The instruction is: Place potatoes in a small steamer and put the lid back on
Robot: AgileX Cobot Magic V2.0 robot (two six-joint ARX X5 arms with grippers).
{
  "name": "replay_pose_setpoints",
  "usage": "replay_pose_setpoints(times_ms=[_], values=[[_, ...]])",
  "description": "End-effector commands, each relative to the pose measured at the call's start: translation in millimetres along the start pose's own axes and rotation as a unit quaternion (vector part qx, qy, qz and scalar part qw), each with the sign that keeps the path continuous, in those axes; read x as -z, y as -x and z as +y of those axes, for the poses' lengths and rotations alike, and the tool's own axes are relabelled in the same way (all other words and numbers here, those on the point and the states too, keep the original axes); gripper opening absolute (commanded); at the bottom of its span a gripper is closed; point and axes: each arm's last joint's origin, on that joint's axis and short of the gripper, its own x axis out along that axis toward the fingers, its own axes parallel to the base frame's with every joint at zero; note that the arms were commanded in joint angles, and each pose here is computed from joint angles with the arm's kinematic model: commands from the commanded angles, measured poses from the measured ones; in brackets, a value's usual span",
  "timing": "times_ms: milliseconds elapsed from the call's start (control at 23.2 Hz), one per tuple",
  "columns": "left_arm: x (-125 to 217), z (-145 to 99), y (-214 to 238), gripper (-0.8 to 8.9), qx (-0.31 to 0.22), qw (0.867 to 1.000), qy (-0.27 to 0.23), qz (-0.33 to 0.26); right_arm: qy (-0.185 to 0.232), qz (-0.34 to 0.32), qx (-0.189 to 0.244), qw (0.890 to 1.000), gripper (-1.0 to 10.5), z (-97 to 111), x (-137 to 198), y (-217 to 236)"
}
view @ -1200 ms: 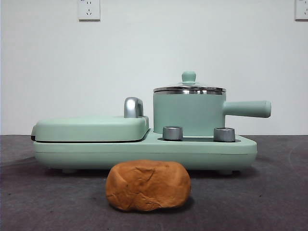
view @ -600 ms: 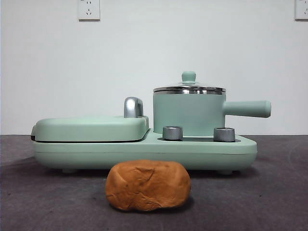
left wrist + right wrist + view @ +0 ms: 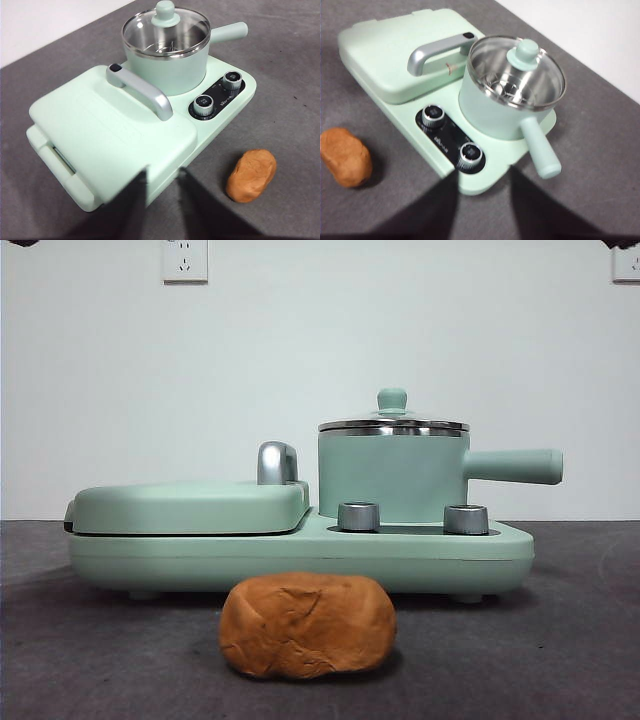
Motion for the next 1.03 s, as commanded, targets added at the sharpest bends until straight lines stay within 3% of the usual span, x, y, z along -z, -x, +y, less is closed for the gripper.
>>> replay_pose_setpoints(times_ms=[43, 172, 517, 1033], values=[[-6.8, -0.2, 3.6, 2.63, -0.002, 1.000, -0.021, -0.014, 0.005, 0.002, -0.002, 1.000, 2.6, 0.0, -2.9, 2.3], [-7.2, -1.7, 2.9, 3.15, 0.004, 1.000, -0.024, -0.015, 0.003, 0.008, -0.004, 1.000, 2.6, 0.4, -1.7, 2.3], [-19.0, 1.6, -13.6, 3.12, 0.017, 0.999, 0.000, -0.047, -0.002, 0.007, -0.004, 1.000, 2.6, 0.4, -1.8, 2.3], [-39.7, 13.8, -102.3, 3.10, 0.055, 0.993, 0.025, -0.097, -0.005, 0.008, -0.002, 1.000, 2.6, 0.3, -1.8, 2.3]])
